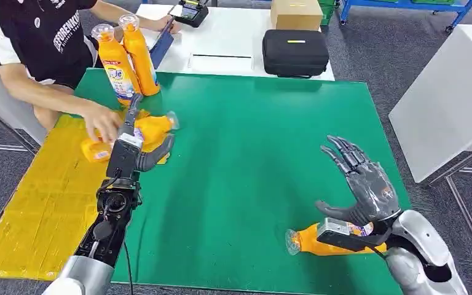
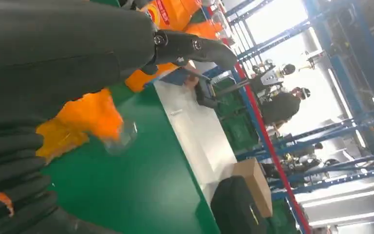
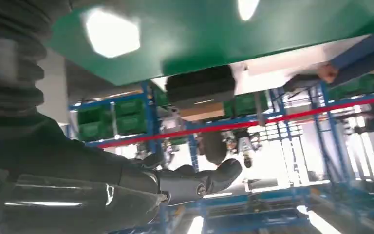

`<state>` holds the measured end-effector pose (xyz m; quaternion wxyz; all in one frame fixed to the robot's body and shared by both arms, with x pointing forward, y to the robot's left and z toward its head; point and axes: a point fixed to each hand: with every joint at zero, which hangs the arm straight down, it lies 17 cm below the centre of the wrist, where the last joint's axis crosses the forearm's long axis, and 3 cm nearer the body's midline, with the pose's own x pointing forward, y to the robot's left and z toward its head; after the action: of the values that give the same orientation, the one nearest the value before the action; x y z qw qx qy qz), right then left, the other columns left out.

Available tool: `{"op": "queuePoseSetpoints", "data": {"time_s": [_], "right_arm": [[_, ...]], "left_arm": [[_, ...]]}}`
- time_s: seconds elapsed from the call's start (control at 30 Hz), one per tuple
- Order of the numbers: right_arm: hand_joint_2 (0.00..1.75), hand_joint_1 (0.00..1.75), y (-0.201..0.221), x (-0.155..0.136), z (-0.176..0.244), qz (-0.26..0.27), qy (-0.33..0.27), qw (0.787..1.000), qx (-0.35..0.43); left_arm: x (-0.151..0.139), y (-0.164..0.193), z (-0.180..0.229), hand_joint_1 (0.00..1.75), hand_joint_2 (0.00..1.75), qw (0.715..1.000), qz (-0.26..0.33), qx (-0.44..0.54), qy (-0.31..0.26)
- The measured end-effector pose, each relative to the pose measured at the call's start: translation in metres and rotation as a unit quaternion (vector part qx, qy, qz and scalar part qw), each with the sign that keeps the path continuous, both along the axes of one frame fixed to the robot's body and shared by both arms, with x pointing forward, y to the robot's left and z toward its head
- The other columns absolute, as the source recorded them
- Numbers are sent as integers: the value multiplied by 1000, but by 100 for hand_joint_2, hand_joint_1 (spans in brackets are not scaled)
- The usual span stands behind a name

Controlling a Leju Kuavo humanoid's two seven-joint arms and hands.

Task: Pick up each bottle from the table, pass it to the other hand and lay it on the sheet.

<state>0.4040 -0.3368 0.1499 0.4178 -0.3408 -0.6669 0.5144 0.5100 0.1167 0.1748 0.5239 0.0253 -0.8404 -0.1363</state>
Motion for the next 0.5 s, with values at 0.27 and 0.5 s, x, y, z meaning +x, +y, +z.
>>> {"op": "queuePoseSetpoints", "data": {"time_s": [0.27,0.5], "right_arm": [[175,0,-38,-67,-55,-27,111,993,6],[175,0,-49,-119,-98,-35,202,979,1]], "left_arm": [[2,-5,2,0,175,1000,-6,-2,3],[3,-4,2,0,175,1000,-5,-5,1]]}}
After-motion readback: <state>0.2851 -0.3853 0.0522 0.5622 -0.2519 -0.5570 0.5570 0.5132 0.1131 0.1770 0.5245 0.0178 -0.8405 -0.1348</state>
